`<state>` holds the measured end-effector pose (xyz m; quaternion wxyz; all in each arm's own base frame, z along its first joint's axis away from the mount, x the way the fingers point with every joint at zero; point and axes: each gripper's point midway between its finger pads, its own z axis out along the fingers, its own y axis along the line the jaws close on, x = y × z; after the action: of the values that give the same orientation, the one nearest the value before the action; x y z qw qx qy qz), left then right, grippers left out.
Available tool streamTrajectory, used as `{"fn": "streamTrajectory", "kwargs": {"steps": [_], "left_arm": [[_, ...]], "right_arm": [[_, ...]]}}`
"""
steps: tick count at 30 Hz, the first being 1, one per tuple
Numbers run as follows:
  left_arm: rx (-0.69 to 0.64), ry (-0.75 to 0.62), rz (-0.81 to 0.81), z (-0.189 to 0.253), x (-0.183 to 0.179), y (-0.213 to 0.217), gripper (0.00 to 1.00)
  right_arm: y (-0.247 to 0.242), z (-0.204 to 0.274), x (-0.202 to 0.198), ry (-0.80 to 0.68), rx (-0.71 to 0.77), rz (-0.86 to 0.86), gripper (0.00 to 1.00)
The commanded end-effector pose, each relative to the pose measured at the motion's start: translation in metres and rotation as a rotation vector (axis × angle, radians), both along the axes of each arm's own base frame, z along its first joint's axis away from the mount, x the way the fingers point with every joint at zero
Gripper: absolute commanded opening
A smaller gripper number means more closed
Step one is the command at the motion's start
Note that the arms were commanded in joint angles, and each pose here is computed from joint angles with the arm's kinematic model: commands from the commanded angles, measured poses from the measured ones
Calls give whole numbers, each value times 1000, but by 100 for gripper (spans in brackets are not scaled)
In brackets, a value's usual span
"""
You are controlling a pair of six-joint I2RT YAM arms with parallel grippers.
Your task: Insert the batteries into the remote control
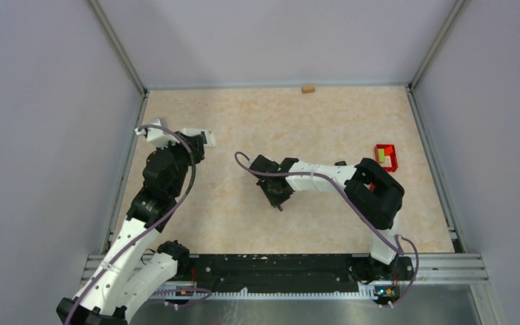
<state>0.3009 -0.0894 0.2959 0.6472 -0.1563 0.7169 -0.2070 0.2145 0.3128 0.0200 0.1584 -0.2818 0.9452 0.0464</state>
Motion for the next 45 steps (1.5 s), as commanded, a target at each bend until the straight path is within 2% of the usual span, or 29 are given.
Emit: {"fn": "streamTrajectory", "kwargs": {"steps": [1, 3, 7, 15, 22, 31, 35, 38, 41, 44, 45], "left_arm": [[-17, -72, 61, 21, -4, 13, 0], [-21, -76, 68, 22, -5, 15, 0], [-27, -78, 58, 25, -5, 13, 0], [-43, -54, -28, 23, 1, -7, 0], [-82, -90, -252, 32, 1, -49, 0], [-140, -128, -515, 43, -12, -95, 0], [-136, -210, -746, 57, -38, -122, 0], [-164, -223, -765, 61, -40, -125, 0], [-308, -184, -702, 65, -33, -121, 0], [-535, -190, -754, 77, -41, -126, 0], [-600, -193, -784, 79, -44, -129, 0]], "right_arm": [[5, 5, 6, -49, -26, -23, 9], [6, 10, 6, -61, -18, -26, 2], [17, 37, 7, -108, 87, 12, 0], [38, 138, 9, -359, 489, 136, 0], [30, 232, 10, -679, 774, 207, 0], [8, 298, 9, -971, 919, 239, 0], [6, 312, 7, -984, 940, 236, 0], [4, 323, 12, -918, 956, 142, 0], [6, 345, 16, -826, 1006, 19, 0], [-2, 364, 24, -768, 1065, -174, 0], [-12, 368, 31, -753, 1072, -291, 0]]}}
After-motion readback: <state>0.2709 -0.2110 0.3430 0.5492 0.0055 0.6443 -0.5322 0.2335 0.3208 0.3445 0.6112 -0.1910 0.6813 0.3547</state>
